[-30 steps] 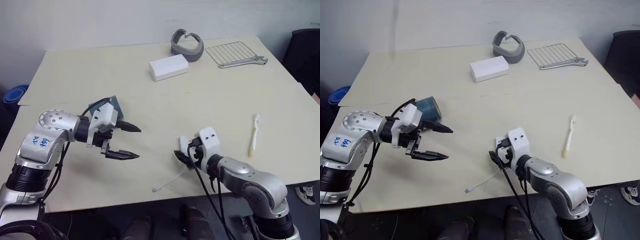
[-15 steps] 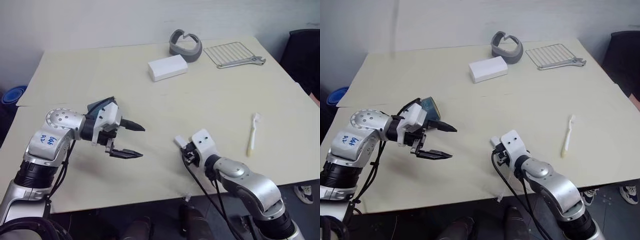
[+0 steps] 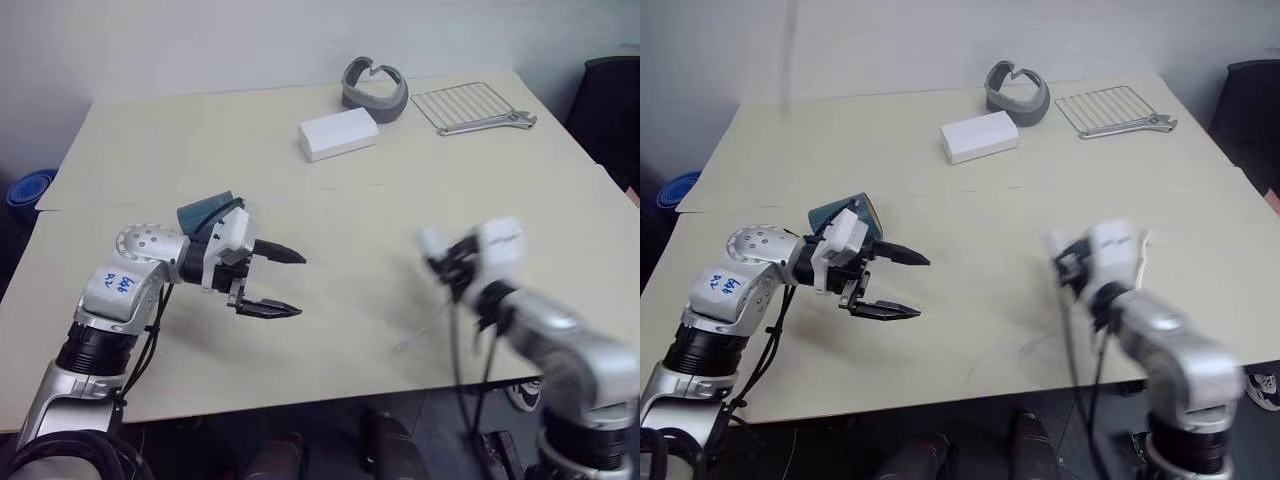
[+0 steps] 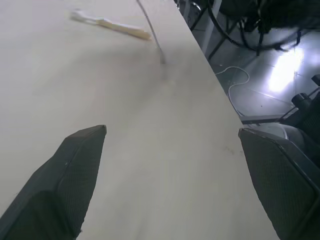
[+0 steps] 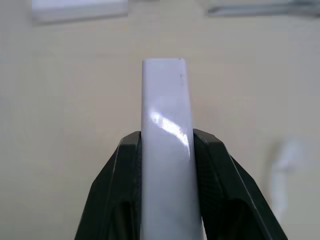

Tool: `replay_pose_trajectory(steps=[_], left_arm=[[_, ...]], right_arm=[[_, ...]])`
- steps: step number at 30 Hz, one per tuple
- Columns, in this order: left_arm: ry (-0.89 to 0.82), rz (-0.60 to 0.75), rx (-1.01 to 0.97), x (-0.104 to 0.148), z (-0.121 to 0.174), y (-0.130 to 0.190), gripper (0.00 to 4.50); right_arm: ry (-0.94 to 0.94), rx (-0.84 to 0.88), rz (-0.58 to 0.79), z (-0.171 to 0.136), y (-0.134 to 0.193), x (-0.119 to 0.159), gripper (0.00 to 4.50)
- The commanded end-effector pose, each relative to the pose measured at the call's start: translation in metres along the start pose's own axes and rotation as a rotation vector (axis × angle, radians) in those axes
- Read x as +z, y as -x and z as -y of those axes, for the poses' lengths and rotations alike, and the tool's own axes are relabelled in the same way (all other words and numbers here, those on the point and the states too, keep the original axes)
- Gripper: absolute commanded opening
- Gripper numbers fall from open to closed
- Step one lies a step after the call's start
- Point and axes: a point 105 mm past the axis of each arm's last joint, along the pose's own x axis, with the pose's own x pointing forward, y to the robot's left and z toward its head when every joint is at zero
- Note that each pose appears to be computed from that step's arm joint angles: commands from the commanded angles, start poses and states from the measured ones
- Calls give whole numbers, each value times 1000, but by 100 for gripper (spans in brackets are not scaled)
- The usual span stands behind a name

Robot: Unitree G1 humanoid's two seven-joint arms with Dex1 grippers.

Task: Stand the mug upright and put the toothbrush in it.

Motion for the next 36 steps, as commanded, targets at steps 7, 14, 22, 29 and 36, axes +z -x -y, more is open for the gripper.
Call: replay_pose_trajectory(steps=[7, 14, 22, 29, 36], left_arm=[[-111, 33, -49, 20, -4, -16, 450], [-129, 33, -49, 25, -10, -16, 450], [-139, -36, 15, 16, -9, 0, 450], [-198, -377, 256, -19, -34, 67, 450], [-219, -607, 386, -46, -56, 90, 450]], right_arm=[[-50, -331, -139, 129, -6, -59, 103], [-144, -334, -113, 136, -27, -86, 237], [197, -82, -65, 96, 3, -27, 445], [272, 886, 41, -76, 79, 24, 445], [272, 1105, 23, -117, 92, 18, 445]])
